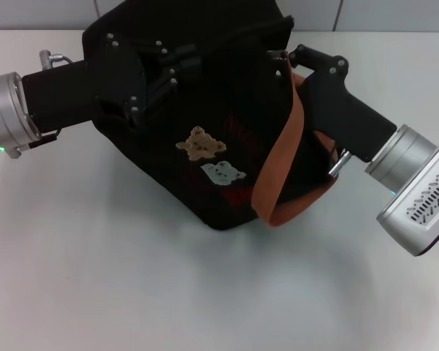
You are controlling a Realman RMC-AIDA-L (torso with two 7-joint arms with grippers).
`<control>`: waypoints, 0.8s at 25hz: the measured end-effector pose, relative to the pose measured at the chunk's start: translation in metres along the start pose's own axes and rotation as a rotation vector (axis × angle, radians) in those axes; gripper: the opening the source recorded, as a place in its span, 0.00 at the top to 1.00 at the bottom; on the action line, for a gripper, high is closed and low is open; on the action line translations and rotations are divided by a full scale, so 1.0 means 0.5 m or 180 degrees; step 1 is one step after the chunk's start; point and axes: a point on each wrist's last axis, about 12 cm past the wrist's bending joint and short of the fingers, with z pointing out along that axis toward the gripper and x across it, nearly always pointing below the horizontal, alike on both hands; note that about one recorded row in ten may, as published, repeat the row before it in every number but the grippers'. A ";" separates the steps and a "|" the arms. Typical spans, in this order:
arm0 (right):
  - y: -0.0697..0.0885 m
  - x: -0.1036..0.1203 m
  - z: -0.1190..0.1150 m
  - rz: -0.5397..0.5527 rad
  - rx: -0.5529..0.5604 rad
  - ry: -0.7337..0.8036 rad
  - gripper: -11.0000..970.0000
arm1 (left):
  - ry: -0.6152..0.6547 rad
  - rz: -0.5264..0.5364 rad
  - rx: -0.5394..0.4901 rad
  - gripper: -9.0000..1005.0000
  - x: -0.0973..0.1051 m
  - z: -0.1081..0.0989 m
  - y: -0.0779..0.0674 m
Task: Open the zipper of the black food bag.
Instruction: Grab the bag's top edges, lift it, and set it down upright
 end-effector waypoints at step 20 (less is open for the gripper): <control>0.055 0.009 -0.005 0.0094 -0.0166 0.0274 0.58 | -0.0069 0.0066 -0.0096 0.90 -0.017 -0.024 0.015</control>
